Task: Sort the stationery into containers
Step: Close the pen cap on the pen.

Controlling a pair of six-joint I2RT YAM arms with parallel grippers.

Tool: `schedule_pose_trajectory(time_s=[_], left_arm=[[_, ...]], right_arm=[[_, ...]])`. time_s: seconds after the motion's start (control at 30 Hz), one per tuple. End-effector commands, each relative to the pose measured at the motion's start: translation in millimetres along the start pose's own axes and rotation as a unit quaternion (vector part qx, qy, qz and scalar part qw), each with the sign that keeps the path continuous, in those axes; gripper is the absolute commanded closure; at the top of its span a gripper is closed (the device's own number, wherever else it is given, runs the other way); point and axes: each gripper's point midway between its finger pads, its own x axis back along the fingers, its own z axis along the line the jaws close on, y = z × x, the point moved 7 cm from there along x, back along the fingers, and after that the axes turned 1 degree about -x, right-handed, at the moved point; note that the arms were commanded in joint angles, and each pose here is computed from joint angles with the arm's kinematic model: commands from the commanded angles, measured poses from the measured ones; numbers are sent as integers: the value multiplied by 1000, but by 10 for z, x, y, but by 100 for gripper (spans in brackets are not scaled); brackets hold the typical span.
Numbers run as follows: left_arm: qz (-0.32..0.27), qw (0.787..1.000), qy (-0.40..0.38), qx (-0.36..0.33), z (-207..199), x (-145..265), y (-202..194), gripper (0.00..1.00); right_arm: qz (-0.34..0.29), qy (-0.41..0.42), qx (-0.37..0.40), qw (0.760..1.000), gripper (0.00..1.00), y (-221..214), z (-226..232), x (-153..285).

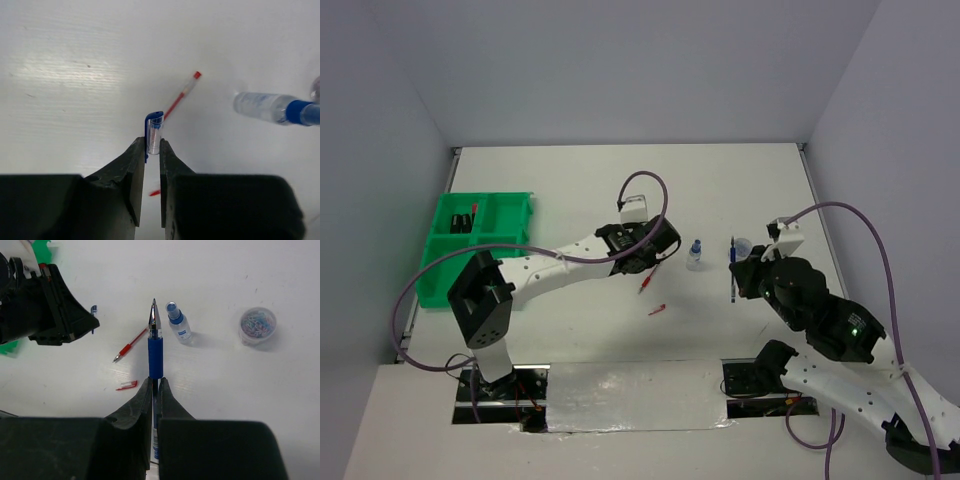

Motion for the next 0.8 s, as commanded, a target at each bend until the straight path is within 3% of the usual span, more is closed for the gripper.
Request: schedule_pose_trajectory(time_s=[0.0,0.13,0.17,0.2,0.3,0.4,0.7,0.77], left_arm=[[23,990,31,-137,443,36,1,100],[85,981,40,-171,869,-155,-166,100],[70,985,34,-152,884,-164,-33,100],[119,979,23,-166,1041,-226,-267,100],[126,979,2,-159,1073,-345,-285,100],[149,972,48,-173,1153,-499,-384,100],[185,964,73,-177,1278,-720,-655,100],[188,963,77,-176,1300,-744,-693,92]], right_arm=[[-16,14,-6,1000,100,73,69,-42],[-11,13,0,1000,100,46,72,-73],[-9,13,2,1000,100,36,77,-91],[-11,16,2,1000,100,45,91,-98],[0,19,12,1000,100,27,121,-136],[9,19,17,1000,100,-4,132,-175],[6,17,19,1000,100,-31,112,-186],[6,18,20,1000,100,-32,115,-189]])
